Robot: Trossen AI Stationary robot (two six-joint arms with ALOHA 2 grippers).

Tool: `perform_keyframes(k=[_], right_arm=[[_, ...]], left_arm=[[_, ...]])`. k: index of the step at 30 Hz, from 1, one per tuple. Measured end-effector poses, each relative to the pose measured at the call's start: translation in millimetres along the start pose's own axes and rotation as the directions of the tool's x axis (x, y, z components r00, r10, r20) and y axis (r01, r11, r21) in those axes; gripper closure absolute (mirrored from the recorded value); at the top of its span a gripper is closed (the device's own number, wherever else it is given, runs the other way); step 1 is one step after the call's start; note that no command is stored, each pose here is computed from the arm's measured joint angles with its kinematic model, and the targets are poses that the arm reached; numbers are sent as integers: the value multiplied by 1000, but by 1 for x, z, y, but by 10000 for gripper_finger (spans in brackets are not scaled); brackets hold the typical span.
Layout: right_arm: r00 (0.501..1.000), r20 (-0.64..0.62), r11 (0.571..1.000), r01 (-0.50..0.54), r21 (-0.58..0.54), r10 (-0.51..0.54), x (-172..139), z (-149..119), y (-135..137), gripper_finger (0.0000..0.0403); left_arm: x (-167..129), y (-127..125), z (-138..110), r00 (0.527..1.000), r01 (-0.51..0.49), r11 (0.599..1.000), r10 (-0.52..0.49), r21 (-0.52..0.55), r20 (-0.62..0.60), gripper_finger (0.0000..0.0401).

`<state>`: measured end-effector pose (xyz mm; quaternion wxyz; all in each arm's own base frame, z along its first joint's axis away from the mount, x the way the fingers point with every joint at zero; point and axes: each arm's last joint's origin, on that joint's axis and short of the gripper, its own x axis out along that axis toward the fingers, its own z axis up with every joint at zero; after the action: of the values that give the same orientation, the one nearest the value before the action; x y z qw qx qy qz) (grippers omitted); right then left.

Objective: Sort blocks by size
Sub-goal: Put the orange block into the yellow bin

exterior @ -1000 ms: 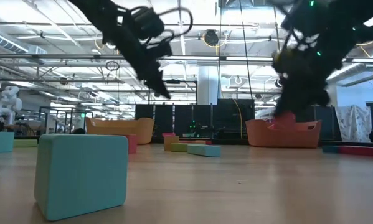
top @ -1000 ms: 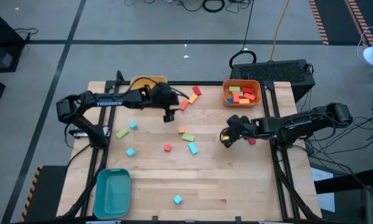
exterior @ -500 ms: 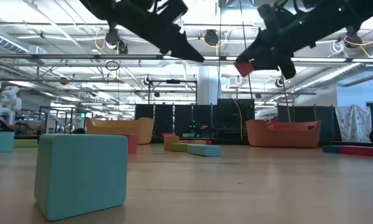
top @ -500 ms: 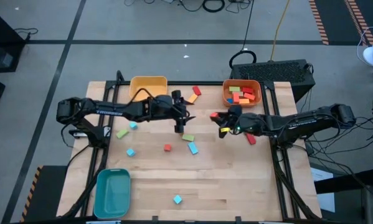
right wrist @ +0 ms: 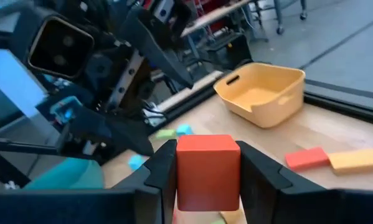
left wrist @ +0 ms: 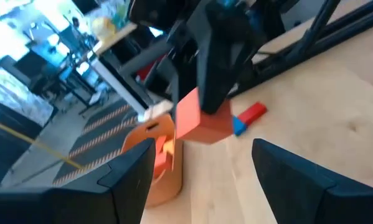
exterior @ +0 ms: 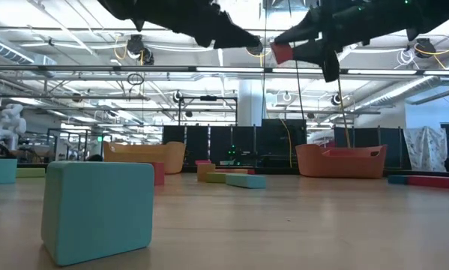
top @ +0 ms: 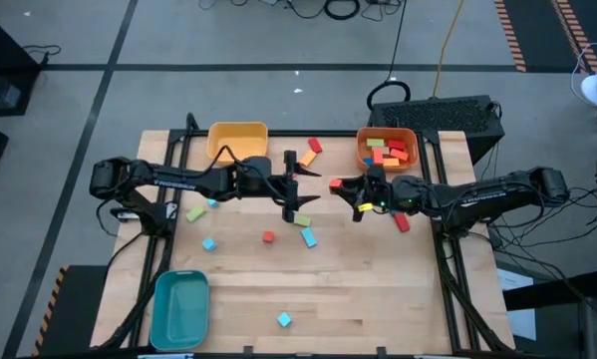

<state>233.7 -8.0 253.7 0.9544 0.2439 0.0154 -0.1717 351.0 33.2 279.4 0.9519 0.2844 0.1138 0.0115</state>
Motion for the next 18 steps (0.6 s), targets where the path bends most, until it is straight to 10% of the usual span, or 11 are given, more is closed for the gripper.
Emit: perform_keyframes(k=[18], right_arm=[[994,61,996,-87,15,86,1,10,1,288]], left_arm=[[28,-6,-5,978,-110,992,97,64,183,132]])
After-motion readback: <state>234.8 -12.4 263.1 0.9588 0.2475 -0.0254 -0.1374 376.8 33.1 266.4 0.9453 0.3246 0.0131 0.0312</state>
